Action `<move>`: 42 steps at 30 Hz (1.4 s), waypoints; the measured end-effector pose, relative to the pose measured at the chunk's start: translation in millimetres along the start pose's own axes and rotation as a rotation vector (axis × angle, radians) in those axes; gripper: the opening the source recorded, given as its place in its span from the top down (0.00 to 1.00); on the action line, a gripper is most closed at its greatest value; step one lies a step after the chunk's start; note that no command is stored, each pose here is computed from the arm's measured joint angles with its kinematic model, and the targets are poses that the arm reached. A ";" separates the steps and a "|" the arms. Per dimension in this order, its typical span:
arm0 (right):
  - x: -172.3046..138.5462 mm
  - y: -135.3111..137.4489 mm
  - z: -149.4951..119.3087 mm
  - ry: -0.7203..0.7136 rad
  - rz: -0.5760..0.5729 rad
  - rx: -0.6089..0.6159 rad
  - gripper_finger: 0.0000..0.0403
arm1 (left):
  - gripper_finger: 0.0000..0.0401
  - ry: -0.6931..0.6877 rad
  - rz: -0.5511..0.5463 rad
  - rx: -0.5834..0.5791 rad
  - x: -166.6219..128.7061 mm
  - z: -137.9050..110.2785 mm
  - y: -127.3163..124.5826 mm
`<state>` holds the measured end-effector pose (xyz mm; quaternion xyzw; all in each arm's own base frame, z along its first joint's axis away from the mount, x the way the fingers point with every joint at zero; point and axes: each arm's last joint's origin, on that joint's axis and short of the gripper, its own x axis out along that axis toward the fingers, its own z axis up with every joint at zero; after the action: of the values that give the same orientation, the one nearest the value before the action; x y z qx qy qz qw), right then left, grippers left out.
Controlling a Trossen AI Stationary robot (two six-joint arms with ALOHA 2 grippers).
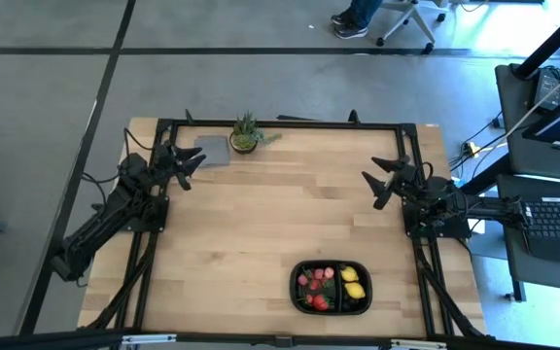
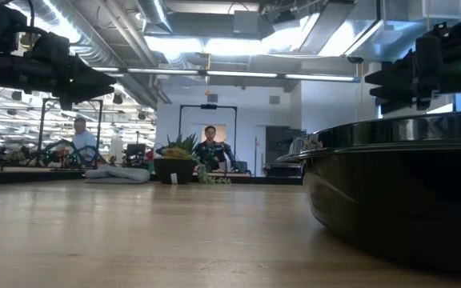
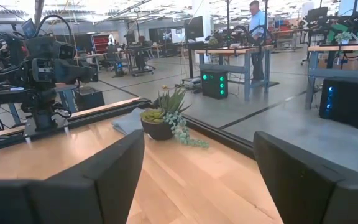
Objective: Pick and placing Produce into tupperware
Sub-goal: Return to Home Position
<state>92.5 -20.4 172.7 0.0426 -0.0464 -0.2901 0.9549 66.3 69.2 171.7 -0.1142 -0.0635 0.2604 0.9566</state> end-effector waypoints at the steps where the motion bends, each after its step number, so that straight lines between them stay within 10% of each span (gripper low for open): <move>1: 0.0 0.0 0.0 0.000 0.000 0.000 0.25 | 0.62 0.000 0.000 0.000 0.0 0.0 0.0; 42: 0.0 0.0 0.1 -0.001 -0.001 0.000 0.25 | 0.64 0.000 0.000 0.000 0.0 0.0 0.0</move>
<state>92.5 -20.5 172.7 0.0423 -0.0467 -0.2906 0.9548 66.3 69.1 171.7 -0.1143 -0.0634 0.2603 0.9566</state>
